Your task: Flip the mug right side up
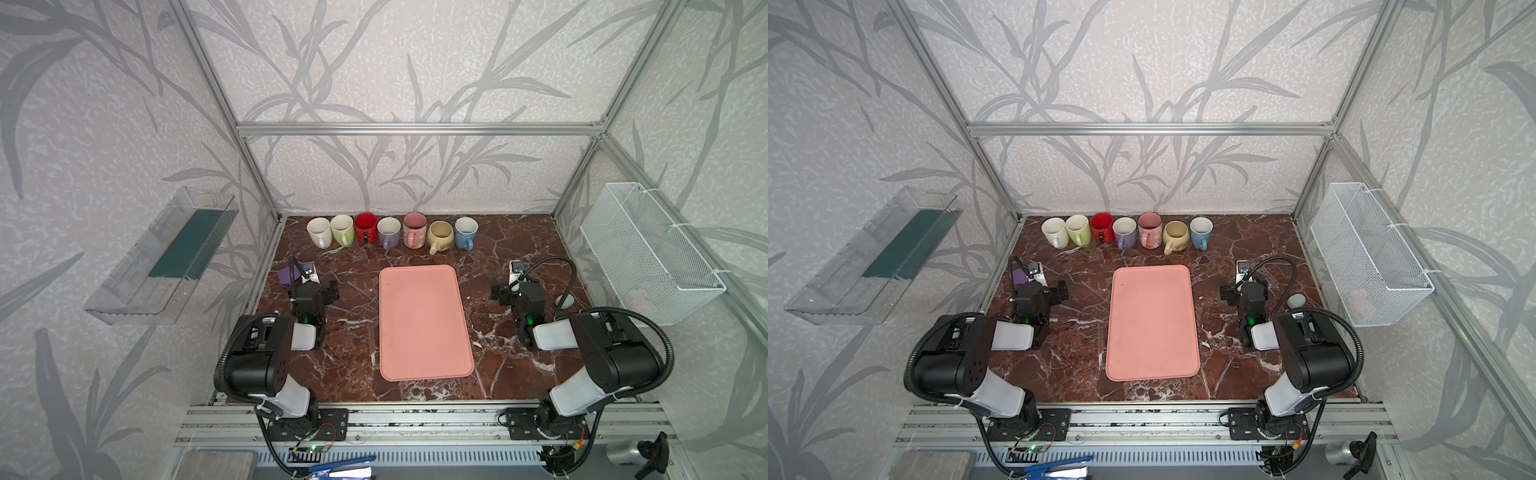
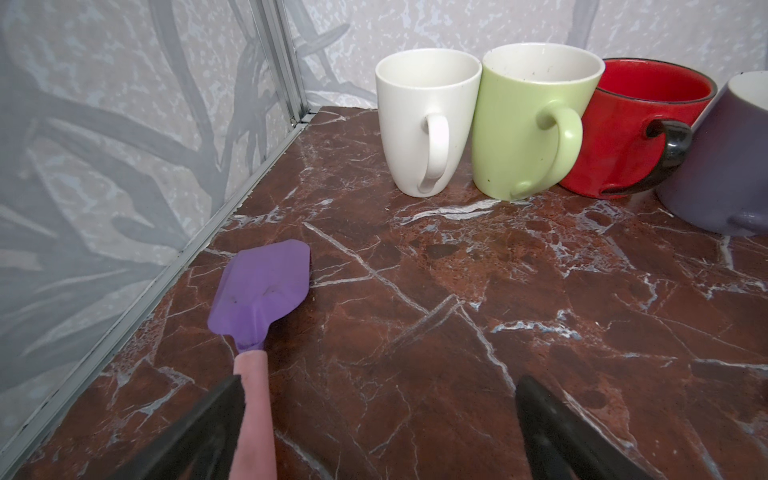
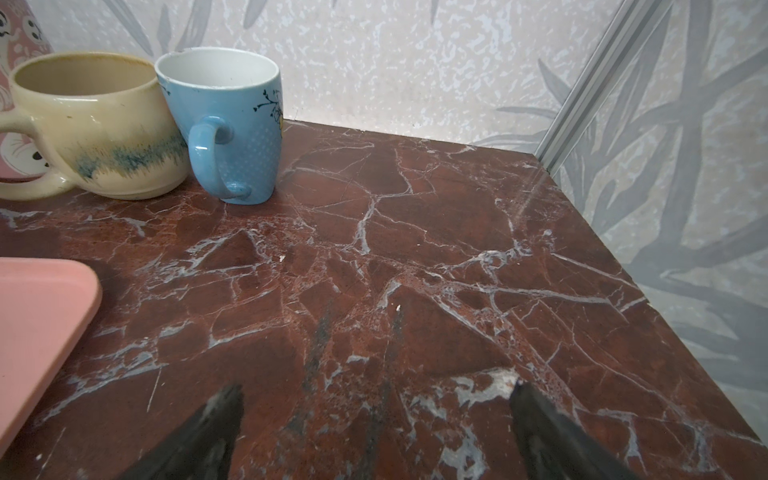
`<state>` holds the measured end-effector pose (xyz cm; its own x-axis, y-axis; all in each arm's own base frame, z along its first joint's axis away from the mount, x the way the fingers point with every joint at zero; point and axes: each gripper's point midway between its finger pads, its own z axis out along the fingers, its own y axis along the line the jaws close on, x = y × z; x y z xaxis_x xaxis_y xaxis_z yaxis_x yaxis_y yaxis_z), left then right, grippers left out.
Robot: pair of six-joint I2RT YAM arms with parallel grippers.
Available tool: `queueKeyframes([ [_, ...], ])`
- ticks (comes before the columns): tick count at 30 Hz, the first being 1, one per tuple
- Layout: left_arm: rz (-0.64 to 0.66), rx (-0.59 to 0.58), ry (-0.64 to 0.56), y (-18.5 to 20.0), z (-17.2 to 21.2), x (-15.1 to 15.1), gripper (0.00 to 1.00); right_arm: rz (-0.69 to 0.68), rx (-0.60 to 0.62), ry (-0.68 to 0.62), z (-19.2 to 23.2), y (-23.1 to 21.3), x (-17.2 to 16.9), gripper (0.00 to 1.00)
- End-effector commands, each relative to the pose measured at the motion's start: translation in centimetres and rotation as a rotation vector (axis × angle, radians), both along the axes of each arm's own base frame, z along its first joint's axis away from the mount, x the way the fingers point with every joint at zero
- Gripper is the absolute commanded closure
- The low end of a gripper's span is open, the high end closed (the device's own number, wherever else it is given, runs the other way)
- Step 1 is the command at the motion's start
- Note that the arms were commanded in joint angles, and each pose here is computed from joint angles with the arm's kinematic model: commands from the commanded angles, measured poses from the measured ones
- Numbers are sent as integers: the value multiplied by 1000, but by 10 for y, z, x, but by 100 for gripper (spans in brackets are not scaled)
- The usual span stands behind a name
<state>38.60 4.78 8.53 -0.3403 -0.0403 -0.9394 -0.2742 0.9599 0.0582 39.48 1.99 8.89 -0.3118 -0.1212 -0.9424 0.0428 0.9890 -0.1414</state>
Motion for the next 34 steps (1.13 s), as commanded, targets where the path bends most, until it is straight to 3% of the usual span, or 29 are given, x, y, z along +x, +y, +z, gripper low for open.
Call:
queueKeyframes([
  [1, 1, 3, -41, 1, 11, 6, 1, 3, 11, -21, 7, 1, 1, 1],
  [34, 0, 4, -39, 1, 11, 6, 1, 13, 3, -19, 7, 4, 1, 1],
])
